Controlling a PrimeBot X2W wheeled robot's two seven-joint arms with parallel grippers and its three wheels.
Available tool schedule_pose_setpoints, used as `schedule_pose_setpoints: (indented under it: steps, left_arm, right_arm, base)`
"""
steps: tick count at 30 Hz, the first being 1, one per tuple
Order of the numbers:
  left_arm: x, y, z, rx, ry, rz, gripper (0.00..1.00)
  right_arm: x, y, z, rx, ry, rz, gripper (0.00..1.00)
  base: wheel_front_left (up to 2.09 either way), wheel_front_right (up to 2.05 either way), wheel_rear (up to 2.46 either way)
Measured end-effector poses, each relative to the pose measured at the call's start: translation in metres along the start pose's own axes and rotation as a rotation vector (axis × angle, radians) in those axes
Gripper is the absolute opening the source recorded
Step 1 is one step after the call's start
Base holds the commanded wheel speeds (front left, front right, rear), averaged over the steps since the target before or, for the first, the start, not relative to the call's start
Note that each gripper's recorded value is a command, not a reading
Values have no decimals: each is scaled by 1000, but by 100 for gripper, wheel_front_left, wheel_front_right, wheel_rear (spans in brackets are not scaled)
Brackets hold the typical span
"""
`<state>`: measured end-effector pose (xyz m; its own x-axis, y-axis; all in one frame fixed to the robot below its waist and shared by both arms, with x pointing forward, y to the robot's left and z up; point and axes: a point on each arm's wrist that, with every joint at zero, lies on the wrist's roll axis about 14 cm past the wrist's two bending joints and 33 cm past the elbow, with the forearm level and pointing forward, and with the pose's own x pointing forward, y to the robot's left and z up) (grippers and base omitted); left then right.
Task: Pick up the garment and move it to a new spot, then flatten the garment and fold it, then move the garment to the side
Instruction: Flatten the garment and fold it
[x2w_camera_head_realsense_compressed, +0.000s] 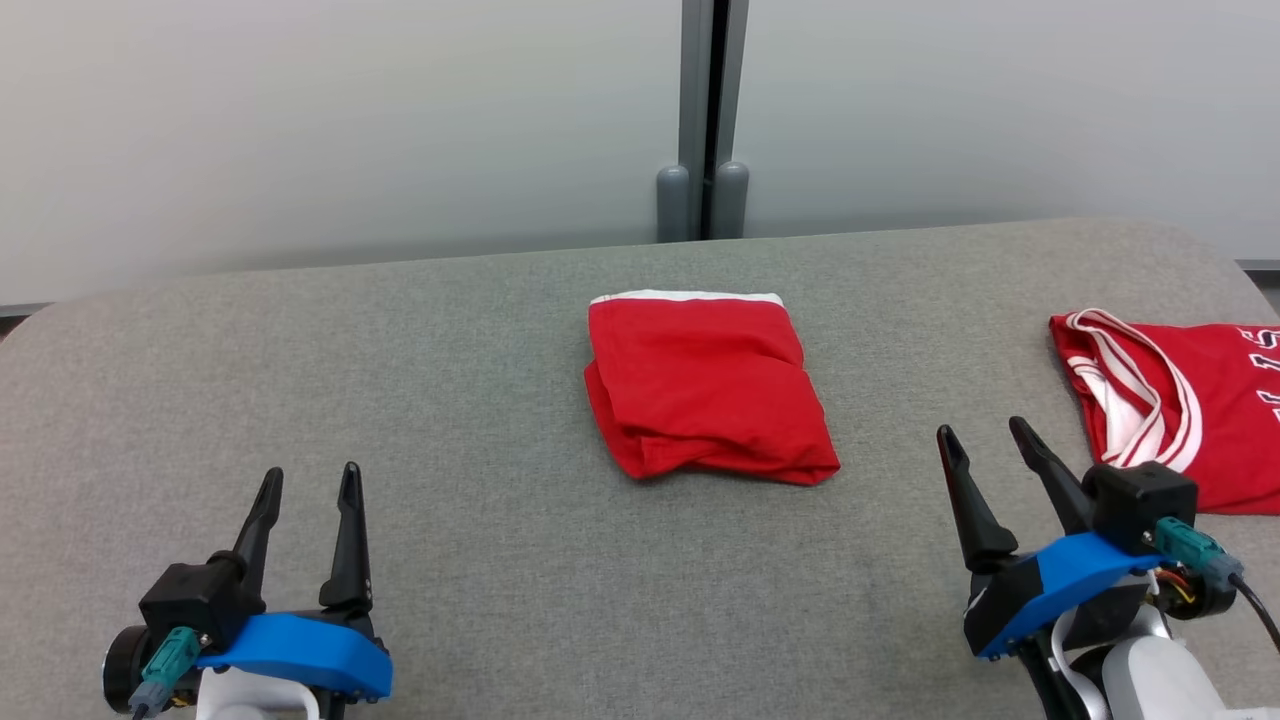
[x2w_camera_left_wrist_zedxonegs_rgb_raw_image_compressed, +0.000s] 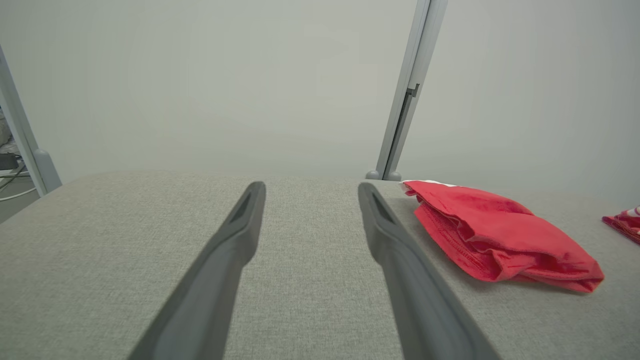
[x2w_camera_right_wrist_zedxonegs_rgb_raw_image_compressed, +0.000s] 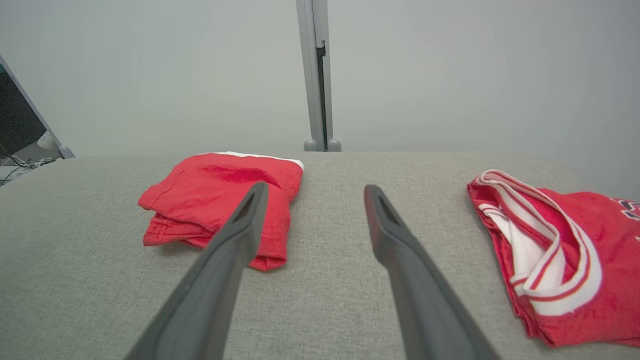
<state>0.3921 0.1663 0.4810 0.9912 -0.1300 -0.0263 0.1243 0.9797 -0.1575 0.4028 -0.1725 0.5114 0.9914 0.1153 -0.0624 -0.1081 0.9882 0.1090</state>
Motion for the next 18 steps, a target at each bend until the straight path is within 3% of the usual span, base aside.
schedule_pose_setpoints:
  steps: [18]
  left_arm:
    - [-1, -6, -6, -6, 20, 5, 100]
  right_arm:
    - [-19, -17, -8, 1, 0, -69, 100]
  base:
    - [0, 0, 0]
